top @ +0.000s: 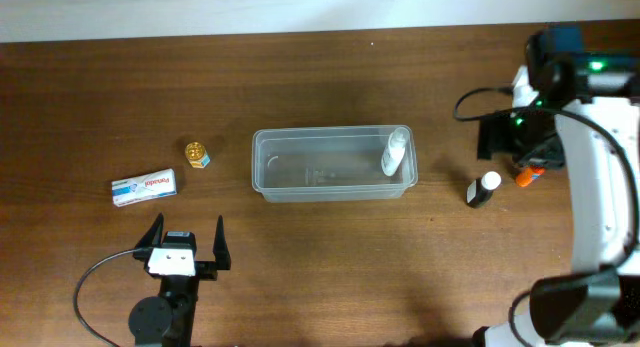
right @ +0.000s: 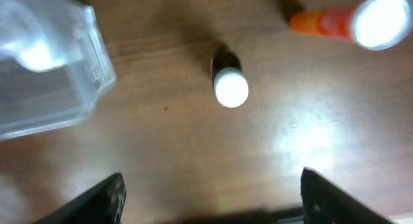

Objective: Pack container
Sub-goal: 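Lower the right gripper onto the black white-capped bottle and grasp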

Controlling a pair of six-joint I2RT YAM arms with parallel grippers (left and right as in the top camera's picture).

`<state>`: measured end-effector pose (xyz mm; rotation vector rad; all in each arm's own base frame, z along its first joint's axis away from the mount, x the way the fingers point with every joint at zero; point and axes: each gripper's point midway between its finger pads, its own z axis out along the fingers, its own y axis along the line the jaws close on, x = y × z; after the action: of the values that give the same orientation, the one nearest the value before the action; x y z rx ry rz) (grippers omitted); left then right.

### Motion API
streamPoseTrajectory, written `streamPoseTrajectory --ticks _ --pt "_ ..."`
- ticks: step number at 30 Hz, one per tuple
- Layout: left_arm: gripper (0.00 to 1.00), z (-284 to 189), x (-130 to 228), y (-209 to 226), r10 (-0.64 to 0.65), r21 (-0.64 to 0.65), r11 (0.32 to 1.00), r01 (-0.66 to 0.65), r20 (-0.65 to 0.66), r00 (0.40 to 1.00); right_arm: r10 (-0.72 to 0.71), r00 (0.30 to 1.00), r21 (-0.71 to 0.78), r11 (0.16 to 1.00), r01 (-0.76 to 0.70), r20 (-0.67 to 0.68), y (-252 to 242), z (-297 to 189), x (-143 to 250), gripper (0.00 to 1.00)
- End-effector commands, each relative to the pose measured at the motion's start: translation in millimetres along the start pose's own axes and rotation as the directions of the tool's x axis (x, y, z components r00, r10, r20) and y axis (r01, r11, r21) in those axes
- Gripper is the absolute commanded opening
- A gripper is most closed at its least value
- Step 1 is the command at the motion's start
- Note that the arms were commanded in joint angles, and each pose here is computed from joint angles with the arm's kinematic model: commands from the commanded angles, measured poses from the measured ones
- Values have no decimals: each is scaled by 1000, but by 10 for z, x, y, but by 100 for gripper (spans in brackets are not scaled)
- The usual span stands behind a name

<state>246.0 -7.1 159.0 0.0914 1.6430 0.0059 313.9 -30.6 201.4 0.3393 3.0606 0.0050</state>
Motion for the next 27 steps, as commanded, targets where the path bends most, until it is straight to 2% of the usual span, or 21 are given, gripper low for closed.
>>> streamPoseTrajectory --ticks 1,8,21,24,27 --pt "99 -1 12 20 19 -10 1000 -19 1 1000 -46 998 -37 998 44 -53 17 289 68 85" --pt "99 -1 12 20 19 -10 1000 -19 1 1000 -54 998 -37 998 52 -34 -15 655 -4 90" --pt "99 -1 12 20 19 -10 1000 -19 1 1000 23 1000 -9 1000 -23 -20 -132 1166 17 88" --pt "99 -1 12 20 19 -10 1000 -19 1 1000 38 999 27 999 -37 -6 -194 1184 -7 78" --pt "99 -1 11 20 19 -10 1000 -19 2 1000 46 999 41 998 -45 -3 -218 1195 -12 73"
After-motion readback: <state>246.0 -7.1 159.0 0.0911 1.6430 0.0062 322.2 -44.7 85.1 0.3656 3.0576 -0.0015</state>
